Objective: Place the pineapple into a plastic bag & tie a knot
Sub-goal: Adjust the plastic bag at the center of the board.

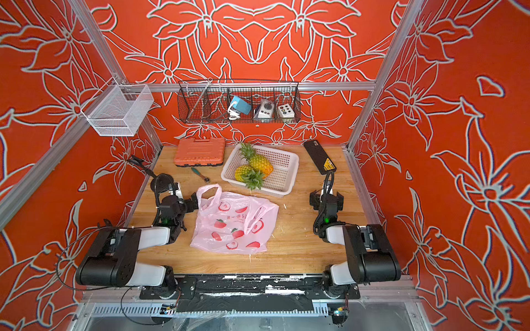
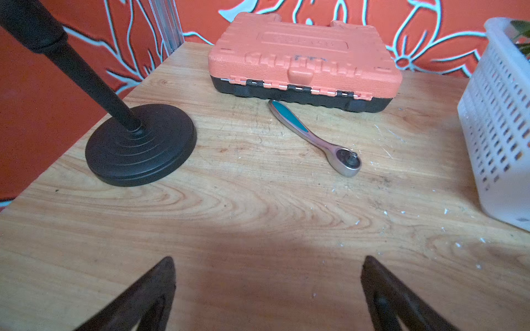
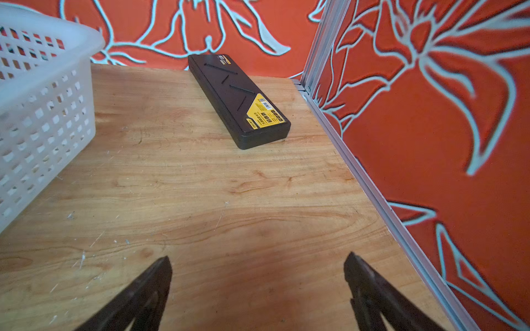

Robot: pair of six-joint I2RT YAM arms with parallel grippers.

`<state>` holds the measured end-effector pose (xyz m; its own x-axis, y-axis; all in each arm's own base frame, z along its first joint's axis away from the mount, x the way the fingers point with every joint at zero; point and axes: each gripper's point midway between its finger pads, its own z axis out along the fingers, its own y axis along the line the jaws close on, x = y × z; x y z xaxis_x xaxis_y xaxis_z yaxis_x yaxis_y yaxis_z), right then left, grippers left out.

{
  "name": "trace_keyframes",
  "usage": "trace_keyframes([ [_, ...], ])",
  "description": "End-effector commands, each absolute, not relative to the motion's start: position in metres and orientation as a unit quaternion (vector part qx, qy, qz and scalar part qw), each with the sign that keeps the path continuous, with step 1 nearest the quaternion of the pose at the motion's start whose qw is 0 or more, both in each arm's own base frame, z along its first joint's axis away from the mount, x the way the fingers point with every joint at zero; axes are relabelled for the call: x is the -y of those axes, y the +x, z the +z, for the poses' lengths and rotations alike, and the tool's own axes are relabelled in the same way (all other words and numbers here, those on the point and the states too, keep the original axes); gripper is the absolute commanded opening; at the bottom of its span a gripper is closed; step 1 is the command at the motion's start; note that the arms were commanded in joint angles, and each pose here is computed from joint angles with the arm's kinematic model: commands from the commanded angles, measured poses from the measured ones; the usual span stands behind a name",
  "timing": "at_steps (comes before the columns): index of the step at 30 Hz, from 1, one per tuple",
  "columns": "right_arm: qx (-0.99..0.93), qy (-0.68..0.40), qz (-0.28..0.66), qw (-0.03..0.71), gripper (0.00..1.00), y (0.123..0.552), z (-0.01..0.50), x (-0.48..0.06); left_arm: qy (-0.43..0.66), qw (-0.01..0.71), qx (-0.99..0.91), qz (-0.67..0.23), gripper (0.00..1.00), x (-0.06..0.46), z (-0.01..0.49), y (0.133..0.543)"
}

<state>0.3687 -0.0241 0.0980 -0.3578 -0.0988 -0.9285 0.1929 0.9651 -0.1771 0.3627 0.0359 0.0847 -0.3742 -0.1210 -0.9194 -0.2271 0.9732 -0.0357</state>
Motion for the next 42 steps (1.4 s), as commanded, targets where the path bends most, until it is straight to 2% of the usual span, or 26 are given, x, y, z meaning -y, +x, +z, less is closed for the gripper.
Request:
trace_keyframes([
  [1, -0.811, 0.035, -0.136, 0.567, 0.98, 0.367, 0.099, 0.028, -0.104, 0.552, -0.825, 0.052, 0.99, -0.036, 0.086, 0.362],
  [24, -0.812, 0.035, -0.123, 0.569, 0.98, 0.367, 0.099, 0.029, -0.105, 0.558, -0.821, 0.054, 0.99, -0.036, 0.09, 0.362],
  [25, -0.809, 0.038, -0.122, 0.574, 0.98, 0.367, 0.101, 0.029, -0.114, 0.561, -0.818, 0.066, 0.99, -0.041, 0.097, 0.363],
  [29, -0.797, 0.061, -0.135, 0.586, 0.98, 0.351, 0.133, 0.038, -0.236, 0.481, -0.835, 0.126, 0.99, -0.075, 0.142, 0.349],
  [31, -0.798, 0.118, -0.138, 0.574, 0.98, 0.339, 0.152, 0.05, -0.284, 0.475, -0.828, 0.091, 0.99, -0.071, 0.167, 0.34],
  [33, -0.756, 0.354, -0.111, 0.54, 0.98, 0.303, 0.158, 0.084, -0.308, 0.485, -0.819, 0.004, 0.94, -0.052, 0.19, 0.333],
  [34, -0.761, 0.376, -0.078, 0.522, 0.95, 0.296, 0.159, 0.081, -0.3, 0.489, -0.818, -0.056, 0.84, -0.034, 0.204, 0.329],
  [36, -0.81, 0.291, 0.02, 0.509, 0.63, 0.304, 0.169, 0.039, -0.281, 0.456, -0.828, -0.164, 0.66, 0.005, 0.216, 0.314],
  [37, -0.829, 0.274, 0.071, 0.482, 0.54, 0.299, 0.167, 0.019, -0.271, 0.426, -0.837, -0.212, 0.6, 0.026, 0.215, 0.302],
  [39, -0.862, 0.26, 0.144, 0.411, 0.47, 0.278, 0.155, -0.012, -0.242, 0.367, -0.858, -0.267, 0.49, 0.064, 0.207, 0.276],
  [42, -0.892, 0.224, 0.229, 0.319, 0.42, 0.242, 0.135, -0.057, -0.208, 0.295, -0.888, -0.284, 0.42, 0.099, 0.178, 0.225],
])
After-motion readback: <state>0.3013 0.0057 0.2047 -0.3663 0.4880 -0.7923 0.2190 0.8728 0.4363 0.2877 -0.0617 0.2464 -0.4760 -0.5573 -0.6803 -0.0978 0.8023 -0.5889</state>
